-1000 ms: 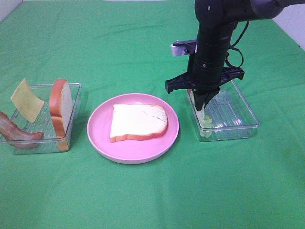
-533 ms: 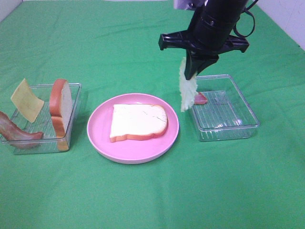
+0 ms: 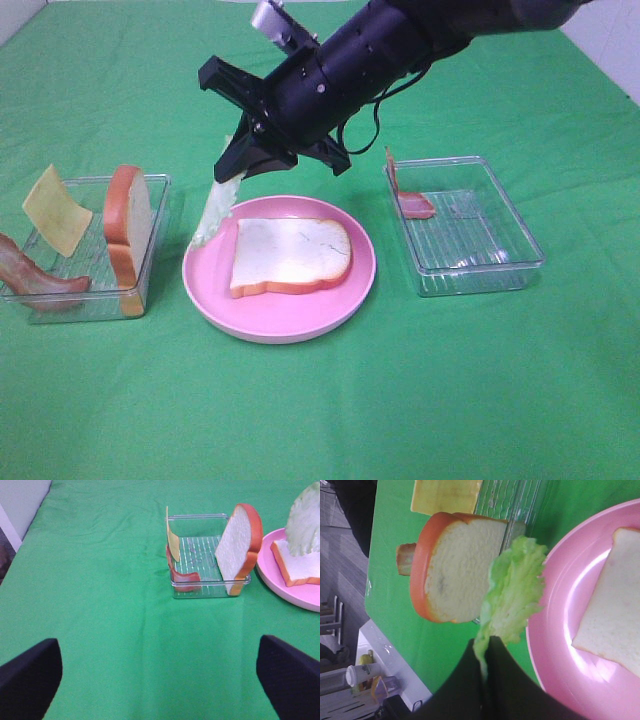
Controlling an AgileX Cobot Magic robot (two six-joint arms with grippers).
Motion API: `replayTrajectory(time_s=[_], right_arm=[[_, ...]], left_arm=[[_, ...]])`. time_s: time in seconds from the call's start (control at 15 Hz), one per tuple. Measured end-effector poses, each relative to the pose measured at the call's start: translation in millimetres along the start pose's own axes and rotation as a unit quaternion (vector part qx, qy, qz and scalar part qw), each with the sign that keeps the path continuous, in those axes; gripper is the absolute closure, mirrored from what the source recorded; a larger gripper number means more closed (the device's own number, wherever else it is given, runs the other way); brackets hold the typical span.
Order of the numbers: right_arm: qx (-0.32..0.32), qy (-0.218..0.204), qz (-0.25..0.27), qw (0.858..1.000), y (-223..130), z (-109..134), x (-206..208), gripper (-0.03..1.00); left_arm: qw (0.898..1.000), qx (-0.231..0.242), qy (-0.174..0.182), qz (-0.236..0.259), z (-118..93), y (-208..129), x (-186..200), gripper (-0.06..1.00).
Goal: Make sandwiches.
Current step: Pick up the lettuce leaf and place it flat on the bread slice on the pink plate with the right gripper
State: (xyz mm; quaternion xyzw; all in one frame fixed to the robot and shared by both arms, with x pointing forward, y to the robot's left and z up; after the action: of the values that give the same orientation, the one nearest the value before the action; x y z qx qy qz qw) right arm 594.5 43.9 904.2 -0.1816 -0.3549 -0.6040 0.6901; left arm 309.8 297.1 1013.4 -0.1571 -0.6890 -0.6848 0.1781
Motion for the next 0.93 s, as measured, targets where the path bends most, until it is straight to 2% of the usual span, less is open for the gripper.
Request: replayTrajectory(time_s=[0.27, 0.47, 0.73, 0.93], right_arm=[[-0.022, 0.0, 0.016, 1.0, -3.0, -23.0, -28.5, 0.95], [0.004, -0.048, 0.022, 0.999, -3.5, -47.6, -29.2, 0.95], [-0.017, -0.102, 0.017, 0.995, 4.3, -84.3, -11.4, 0.95], [-0.013, -0.12, 0.03, 0.992, 0.2, -92.2, -8.4, 0.95]], left_arm=[[1.0, 0.0, 0.0, 0.0, 0.0, 0.0, 0.0, -0.05], [1.0, 0.0, 0.0, 0.0, 0.0, 0.0, 0.0, -0.05], [1.0, 0.0, 0.0, 0.0, 0.0, 0.0, 0.0, -0.05], [1.0, 0.0, 0.0, 0.0, 0.0, 0.0, 0.0, -0.05]])
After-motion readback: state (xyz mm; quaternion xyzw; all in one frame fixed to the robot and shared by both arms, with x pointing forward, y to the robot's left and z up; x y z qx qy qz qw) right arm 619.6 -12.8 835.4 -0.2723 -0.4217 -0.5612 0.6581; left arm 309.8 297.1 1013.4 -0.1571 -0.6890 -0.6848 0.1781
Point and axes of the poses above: a point on each arm's last joint axis where the gripper is mounted, x pointing back along that axis away from the gripper, z along the wrist's bending axis when the last joint is at zero, y = z × x, the point moved 9 cm from there along -x, pointing out along that axis toward the gripper, and after that the axes turned 2 degrees about -x, right-handed, at the moved point
